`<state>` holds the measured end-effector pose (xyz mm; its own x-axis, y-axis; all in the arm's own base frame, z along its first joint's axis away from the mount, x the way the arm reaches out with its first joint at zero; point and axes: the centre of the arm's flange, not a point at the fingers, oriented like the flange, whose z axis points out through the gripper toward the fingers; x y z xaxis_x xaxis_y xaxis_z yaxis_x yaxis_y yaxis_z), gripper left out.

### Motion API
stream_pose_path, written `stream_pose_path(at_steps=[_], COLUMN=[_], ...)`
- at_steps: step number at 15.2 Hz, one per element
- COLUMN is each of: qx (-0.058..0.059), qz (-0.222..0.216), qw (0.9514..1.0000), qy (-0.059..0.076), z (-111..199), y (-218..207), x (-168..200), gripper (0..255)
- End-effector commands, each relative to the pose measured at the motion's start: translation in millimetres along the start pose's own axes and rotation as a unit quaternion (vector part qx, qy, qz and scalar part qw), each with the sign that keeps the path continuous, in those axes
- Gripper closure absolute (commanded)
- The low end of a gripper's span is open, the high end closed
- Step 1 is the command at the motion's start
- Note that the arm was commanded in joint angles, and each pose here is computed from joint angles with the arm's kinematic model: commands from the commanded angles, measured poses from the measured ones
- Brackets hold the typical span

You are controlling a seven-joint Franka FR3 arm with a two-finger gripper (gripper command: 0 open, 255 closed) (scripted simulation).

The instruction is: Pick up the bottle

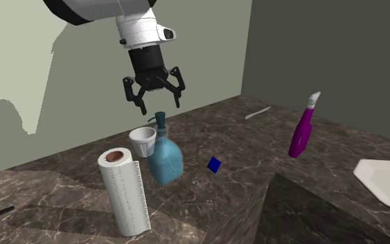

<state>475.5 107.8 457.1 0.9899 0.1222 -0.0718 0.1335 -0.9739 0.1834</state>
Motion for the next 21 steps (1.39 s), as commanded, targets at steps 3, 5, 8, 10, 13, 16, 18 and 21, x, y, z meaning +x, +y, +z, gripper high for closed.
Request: stream_pose_path(at_steps=[3, 5, 8, 10, 13, 16, 18, 21], qx=[0.0, 0.0, 0.0, 0.0, 0.0, 0.0, 0.0, 0.0], qz=[0.0, 0.0, 0.0, 0.0, 0.0, 0.0, 0.0, 0.0], qw=[1.0, 1.0, 1.0, 1.0, 1.0, 1.0, 1.0, 1.0], qy=[0.0, 0.0, 0.0, 0.0, 0.0, 0.0, 0.0, 0.0], z=[21, 30, 29, 29, 30, 30, 19, 4], y=[-5, -7, -8, -8, -8, -7, -5, -2], x=[3, 4, 4, 4, 3, 4, 3, 2], gripper=[0, 0, 255, 255, 255, 255, 255, 255])
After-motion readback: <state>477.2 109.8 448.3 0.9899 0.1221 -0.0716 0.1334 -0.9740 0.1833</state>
